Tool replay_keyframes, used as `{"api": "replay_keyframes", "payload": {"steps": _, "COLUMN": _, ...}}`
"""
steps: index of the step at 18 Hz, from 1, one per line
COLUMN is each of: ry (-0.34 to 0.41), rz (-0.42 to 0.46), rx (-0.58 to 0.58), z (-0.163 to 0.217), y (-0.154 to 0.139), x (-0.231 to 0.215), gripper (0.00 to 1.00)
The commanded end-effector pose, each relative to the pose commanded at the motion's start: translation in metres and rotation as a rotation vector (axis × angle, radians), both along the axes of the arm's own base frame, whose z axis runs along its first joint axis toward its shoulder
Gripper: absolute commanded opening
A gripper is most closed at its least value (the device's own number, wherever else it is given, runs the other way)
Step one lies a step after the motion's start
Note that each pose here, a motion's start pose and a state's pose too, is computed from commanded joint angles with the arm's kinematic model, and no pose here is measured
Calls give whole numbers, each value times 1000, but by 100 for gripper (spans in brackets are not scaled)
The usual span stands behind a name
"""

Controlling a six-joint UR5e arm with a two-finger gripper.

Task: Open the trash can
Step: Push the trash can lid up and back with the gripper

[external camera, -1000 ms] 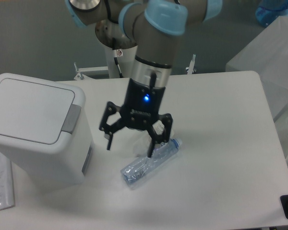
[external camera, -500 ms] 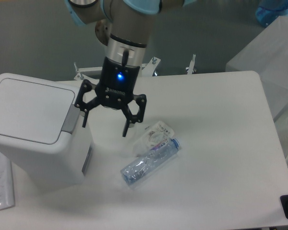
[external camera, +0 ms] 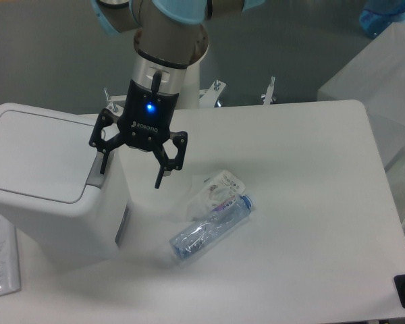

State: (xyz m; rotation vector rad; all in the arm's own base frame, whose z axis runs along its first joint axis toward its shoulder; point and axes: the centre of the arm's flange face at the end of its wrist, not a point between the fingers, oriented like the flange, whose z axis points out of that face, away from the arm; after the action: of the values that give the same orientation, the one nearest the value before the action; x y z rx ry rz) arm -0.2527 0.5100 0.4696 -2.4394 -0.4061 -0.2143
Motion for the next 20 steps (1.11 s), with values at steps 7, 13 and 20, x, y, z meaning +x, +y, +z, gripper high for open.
{"api": "replay_keyframes", "payload": {"steps": 7, "ry": 0, "rz": 2, "rx": -12, "z": -5, "y": 2, "x": -2, "gripper": 100}}
{"api": "replay_keyframes", "payload": {"steps": 13, "ry": 1, "rz": 2, "rx": -13, "z": -6, "y": 2, "x": -2, "gripper": 100}}
{"api": "replay_keyframes", "payload": {"steps": 20, "ry": 14, "rz": 1, "rx": -1, "z": 2, "y": 4, "x": -4, "gripper": 100}}
